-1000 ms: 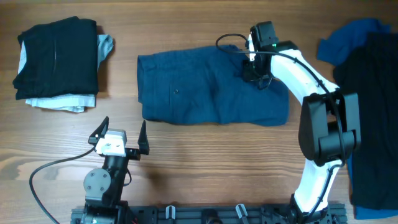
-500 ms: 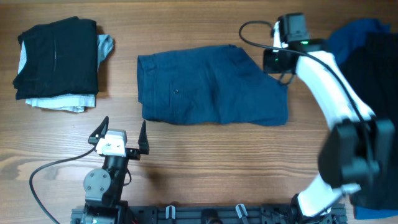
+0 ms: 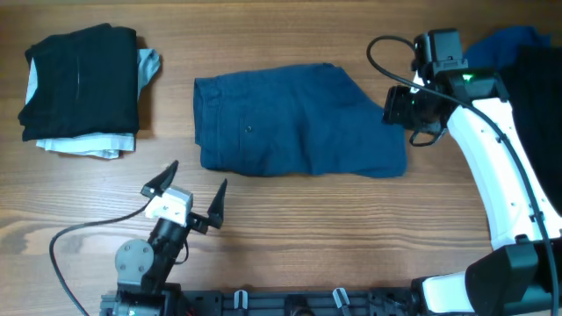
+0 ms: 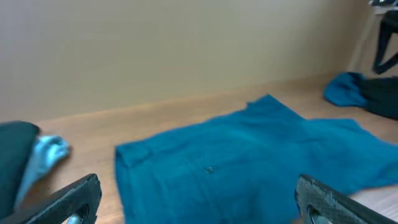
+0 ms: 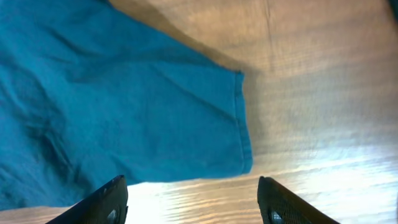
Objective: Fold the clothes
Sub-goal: 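Grasp the shorts' left and right edges with both grippers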
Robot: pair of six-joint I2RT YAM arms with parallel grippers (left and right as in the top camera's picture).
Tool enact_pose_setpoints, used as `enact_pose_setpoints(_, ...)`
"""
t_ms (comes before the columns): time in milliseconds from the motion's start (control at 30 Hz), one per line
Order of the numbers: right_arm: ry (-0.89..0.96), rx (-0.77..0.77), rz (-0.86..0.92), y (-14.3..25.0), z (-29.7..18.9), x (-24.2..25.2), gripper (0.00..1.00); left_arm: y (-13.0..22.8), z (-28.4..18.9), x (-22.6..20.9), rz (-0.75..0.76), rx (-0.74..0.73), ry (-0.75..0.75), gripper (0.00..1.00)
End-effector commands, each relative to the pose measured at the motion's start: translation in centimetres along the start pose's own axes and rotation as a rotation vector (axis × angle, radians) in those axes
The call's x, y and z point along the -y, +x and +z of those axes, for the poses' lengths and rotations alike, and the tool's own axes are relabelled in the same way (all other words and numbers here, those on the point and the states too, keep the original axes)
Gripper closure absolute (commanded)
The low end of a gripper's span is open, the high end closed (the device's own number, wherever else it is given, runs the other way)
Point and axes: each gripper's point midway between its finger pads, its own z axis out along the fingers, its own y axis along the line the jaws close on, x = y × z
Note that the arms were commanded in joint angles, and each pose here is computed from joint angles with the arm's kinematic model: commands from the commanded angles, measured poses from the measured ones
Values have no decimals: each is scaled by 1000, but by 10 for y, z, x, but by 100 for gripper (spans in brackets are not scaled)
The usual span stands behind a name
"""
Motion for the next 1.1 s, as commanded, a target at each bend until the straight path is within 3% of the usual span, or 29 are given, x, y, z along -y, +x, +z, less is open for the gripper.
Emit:
enact_pose_setpoints(0,6,-53,111,17,12,2,32,-37,-4,8,-34,-34,45,0)
enact_pose_setpoints(233,49,-147,119,53,33,19,28,-46,27,-1,-152,-411,42,0)
enact_pose_setpoints(433,68,-152,153,77,50,52,32,-6,75,-14,-267,-727,35,0)
enact_pose_setpoints(567,-83,-135,58,86,64,54,40,25,89,-16,-315,-810,36,0)
enact_pose_setpoints(767,-77,-71,47,94,99,64,44,54,99,-18,-346,-882,33,0)
enact_pose_setpoints(867,-112,-10,40,89,110,60,48,78,99,-18,-429,-955,-4,23)
enact_pose_setpoints(1000,-114,1,13,86,111,59,43,108,87,-38,-462,-1059,-182,24)
enact_pose_setpoints(1067,-114,13,13,84,111,59,43,121,84,-38,-470,-1099,-186,25)
